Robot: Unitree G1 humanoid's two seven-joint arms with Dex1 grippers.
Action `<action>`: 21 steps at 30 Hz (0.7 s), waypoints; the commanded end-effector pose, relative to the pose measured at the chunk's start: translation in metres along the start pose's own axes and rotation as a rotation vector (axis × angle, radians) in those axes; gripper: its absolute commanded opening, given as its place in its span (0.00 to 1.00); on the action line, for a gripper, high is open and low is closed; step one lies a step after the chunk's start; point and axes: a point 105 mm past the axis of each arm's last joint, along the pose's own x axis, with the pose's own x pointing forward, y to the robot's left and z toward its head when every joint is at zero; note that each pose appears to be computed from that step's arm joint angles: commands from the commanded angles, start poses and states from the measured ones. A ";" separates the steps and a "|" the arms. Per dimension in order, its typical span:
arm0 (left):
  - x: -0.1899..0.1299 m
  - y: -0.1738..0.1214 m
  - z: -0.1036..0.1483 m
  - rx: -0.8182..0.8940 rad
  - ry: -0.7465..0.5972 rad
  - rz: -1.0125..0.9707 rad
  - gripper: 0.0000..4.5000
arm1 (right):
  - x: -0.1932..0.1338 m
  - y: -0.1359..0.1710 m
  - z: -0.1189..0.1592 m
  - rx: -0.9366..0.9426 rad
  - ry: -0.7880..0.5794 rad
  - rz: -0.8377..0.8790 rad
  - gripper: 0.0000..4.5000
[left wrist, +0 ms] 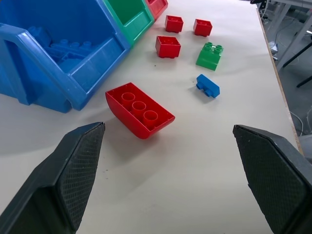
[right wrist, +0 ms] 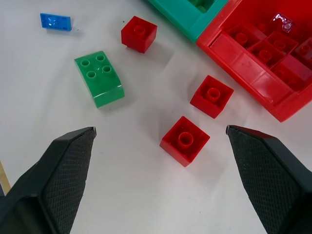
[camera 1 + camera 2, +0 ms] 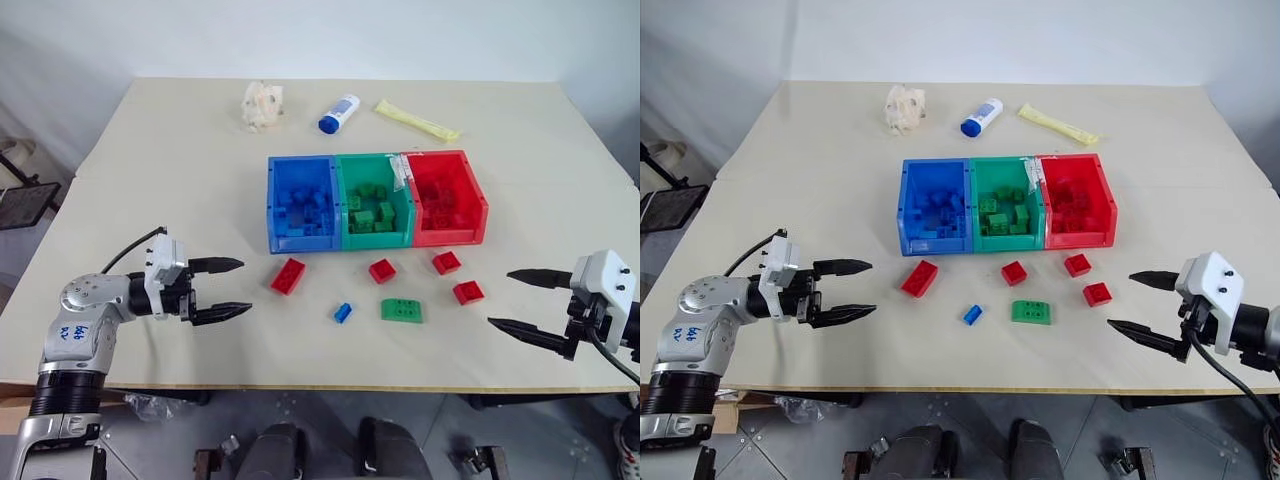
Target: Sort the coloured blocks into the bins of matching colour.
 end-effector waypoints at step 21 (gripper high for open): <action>0.011 -0.005 0.009 0.061 -0.070 -0.153 0.99 | -0.051 -0.005 -0.019 0.051 0.163 -0.147 1.00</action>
